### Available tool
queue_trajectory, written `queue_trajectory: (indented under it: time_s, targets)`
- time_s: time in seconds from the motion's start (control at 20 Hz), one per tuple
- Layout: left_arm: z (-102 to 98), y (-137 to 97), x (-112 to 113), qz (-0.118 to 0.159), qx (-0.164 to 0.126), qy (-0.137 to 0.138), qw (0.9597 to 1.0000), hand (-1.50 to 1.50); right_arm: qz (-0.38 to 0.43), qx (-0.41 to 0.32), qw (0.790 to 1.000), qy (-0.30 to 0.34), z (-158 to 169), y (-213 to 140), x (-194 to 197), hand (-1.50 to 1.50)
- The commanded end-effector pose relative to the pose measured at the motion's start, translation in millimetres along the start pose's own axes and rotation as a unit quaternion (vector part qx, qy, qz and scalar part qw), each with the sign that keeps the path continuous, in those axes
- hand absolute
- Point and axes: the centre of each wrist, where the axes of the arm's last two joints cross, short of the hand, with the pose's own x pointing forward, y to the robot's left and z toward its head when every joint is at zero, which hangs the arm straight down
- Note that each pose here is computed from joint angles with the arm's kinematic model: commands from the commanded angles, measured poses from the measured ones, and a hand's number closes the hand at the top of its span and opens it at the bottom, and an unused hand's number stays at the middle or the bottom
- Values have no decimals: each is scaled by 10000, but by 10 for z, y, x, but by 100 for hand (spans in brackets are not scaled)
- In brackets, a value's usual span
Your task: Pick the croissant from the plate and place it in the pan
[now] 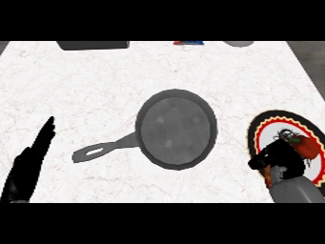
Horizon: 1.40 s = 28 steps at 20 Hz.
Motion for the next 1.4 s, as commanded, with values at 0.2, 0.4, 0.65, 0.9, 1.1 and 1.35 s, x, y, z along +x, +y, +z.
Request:
queue_trajectory:
  time_s: [0.2,0.4,0.65,0.9,1.1,1.35]
  targets:
    - [61,100,-90,-4,222,243,9995,0,-893,-1803,9796,-7,575,17,-78,150]
    - [59,61,-113,-8,125,216,9997,0,-1083,-3068,9430,-705,977,-202,3,150]
    - [-12,191,60,-65,25,-38,10000,0,-1267,-3754,9152,-732,1531,-216,19,150]
    - [-19,64,115,60,-138,-219,9996,0,-1813,-3868,9003,-836,1986,-324,169,150]
    - [-109,56,195,10,-239,-230,9994,0,-1910,-3857,8972,-987,1968,-394,375,150]
    - [-112,-93,99,-62,-330,-314,9989,0,-2329,-3474,9041,-870,1664,-515,709,150]
